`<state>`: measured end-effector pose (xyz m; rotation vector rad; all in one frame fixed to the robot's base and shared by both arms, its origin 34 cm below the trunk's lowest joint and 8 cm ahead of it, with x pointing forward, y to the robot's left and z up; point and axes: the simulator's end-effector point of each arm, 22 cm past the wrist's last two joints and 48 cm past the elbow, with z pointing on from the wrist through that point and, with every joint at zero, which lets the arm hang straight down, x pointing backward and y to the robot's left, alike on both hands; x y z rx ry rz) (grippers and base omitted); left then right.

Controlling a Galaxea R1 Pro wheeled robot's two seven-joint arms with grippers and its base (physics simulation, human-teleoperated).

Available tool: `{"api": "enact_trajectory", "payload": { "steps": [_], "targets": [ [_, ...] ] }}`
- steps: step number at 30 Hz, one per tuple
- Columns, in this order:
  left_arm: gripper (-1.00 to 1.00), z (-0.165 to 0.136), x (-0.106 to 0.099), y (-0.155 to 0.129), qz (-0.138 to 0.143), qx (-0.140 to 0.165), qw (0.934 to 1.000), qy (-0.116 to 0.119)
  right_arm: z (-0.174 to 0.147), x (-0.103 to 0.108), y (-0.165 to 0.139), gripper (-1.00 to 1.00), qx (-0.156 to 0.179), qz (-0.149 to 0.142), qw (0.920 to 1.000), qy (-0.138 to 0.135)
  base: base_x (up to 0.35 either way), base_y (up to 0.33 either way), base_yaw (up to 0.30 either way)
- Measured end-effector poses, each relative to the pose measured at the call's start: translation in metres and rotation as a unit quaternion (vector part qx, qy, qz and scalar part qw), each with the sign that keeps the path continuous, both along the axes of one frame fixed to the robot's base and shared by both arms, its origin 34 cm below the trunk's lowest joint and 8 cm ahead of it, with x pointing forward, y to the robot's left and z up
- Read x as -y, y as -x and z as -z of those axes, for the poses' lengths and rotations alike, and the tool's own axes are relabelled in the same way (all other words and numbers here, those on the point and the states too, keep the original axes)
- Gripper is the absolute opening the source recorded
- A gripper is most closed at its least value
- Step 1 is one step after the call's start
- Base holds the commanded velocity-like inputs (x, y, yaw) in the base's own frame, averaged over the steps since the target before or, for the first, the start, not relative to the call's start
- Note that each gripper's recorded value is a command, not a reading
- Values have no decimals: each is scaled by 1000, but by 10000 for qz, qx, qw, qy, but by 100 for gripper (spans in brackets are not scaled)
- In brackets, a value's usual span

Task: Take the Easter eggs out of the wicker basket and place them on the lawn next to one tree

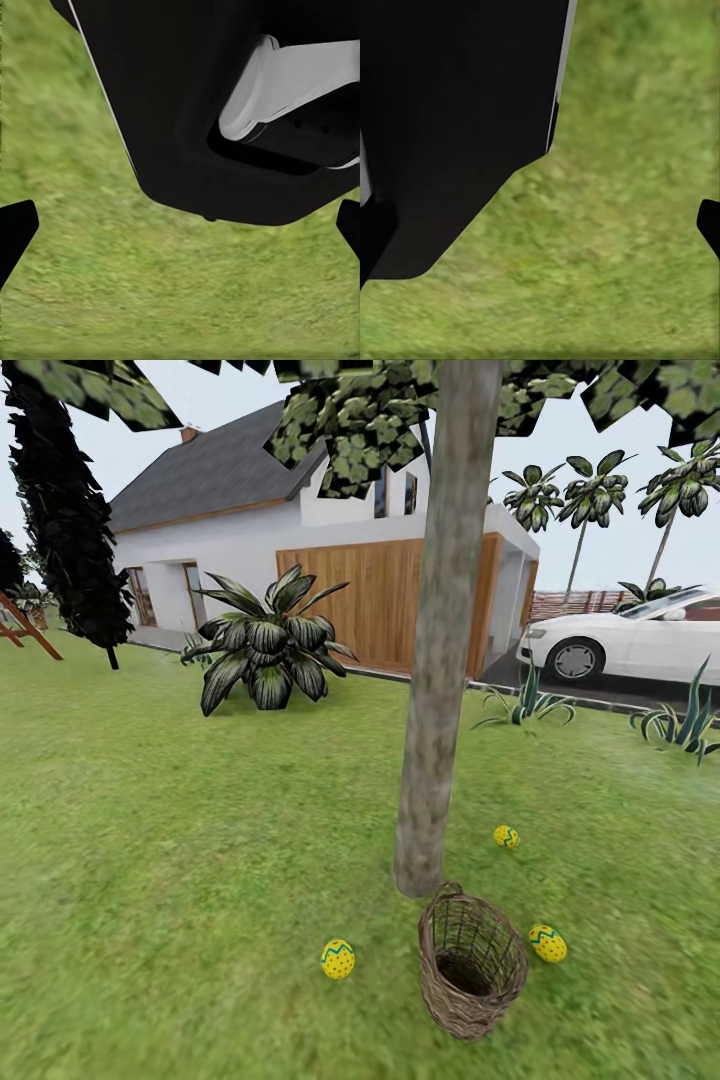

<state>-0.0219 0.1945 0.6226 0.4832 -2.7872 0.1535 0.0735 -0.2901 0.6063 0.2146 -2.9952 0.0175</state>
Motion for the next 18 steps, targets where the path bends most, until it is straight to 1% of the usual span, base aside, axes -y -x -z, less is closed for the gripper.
{"api": "enact_trajectory", "payload": {
  "steps": [18],
  "targets": [
    [100,-13,-2,7,45,-1,10000,-24,-13,1,6,100,4,2,10000,1,0,0,0]
  ]
}}
